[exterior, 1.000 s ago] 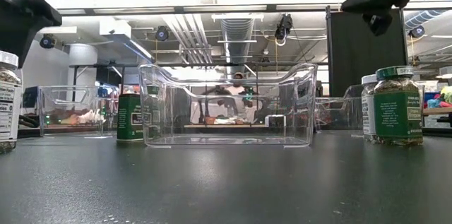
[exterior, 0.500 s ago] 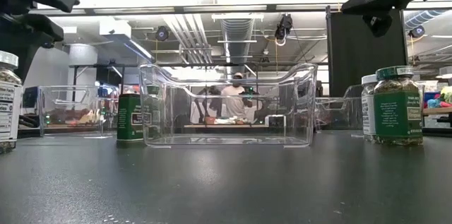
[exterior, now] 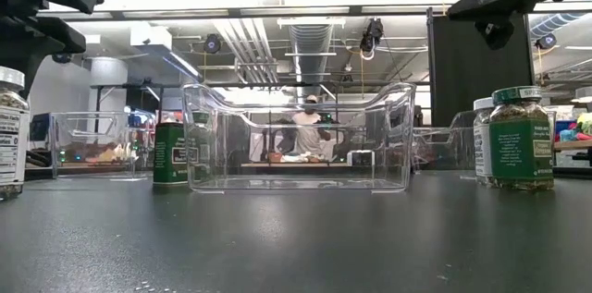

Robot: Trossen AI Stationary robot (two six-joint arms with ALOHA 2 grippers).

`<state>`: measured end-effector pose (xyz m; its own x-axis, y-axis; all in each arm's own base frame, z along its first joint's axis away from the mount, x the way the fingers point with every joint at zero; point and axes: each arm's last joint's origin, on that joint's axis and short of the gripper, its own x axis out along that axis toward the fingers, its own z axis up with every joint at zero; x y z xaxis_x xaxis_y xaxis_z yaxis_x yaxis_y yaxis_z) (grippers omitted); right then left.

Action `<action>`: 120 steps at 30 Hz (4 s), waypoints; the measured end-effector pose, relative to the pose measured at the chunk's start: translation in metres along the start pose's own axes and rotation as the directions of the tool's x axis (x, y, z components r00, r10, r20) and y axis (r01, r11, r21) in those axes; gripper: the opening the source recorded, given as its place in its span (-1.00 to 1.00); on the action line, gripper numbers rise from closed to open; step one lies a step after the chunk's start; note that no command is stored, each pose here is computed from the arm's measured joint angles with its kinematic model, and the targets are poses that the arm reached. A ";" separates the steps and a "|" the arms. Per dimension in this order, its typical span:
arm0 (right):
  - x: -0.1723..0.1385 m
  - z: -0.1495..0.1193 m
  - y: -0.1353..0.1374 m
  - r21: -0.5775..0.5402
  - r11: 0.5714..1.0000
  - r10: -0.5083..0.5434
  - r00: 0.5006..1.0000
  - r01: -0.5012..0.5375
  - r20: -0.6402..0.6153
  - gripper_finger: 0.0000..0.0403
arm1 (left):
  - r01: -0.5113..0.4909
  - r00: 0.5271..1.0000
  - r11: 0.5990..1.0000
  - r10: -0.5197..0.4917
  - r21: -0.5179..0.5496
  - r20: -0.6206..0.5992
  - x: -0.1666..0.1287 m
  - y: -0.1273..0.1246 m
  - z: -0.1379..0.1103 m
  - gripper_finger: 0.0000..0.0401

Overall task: Sort spices by type
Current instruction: Put the white seasoning bottle into the top right transparent bin

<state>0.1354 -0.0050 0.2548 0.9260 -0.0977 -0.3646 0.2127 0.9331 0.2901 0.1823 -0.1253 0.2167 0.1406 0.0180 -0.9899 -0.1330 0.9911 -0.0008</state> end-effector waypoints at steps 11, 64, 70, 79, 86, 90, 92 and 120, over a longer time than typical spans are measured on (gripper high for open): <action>0.000 -0.001 0.000 0.000 1.000 -0.001 1.000 0.001 -0.002 -0.94 | 0.020 0.999 1.000 -0.020 0.015 0.025 -0.011 -0.001 0.003 -0.06; 0.001 -0.014 -0.005 0.062 0.997 -0.033 0.993 0.041 -0.117 -0.94 | -0.027 0.998 0.987 0.017 0.158 0.065 -0.090 0.085 0.227 -0.06; 0.001 -0.015 -0.005 0.062 0.997 -0.034 0.992 0.041 -0.120 -0.94 | 0.030 0.998 0.989 -0.037 0.147 0.048 -0.065 0.090 0.231 -0.06; 0.001 -0.015 -0.005 0.061 0.997 -0.034 0.992 0.041 -0.120 -0.94 | 0.028 1.000 0.991 -0.028 0.129 0.002 -0.020 0.097 0.224 -0.06; 0.001 -0.015 -0.005 0.060 0.997 -0.034 0.992 0.042 -0.121 -0.94 | 0.026 0.999 0.993 -0.029 0.112 0.021 -0.003 0.101 0.223 -0.06; 0.001 -0.015 -0.005 0.059 0.997 -0.035 0.992 0.042 -0.121 -0.94 | 0.026 0.998 0.993 -0.032 0.111 0.051 0.001 0.102 0.223 -0.06; 0.001 -0.015 -0.005 0.059 0.997 -0.035 0.992 0.042 -0.121 -0.94 | 0.026 0.998 0.994 -0.031 0.110 0.047 0.004 0.102 0.222 -0.06; 0.001 -0.015 -0.005 0.055 0.998 -0.035 0.992 0.042 -0.121 -0.94 | -0.011 1.000 0.997 0.009 0.081 0.025 0.018 0.104 0.216 0.26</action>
<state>0.1308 -0.0046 0.2392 0.8734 -0.0876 -0.4791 0.2683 0.9075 0.3232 0.3832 0.0066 0.2294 0.1641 0.0304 -0.9860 -0.0545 0.9983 0.0217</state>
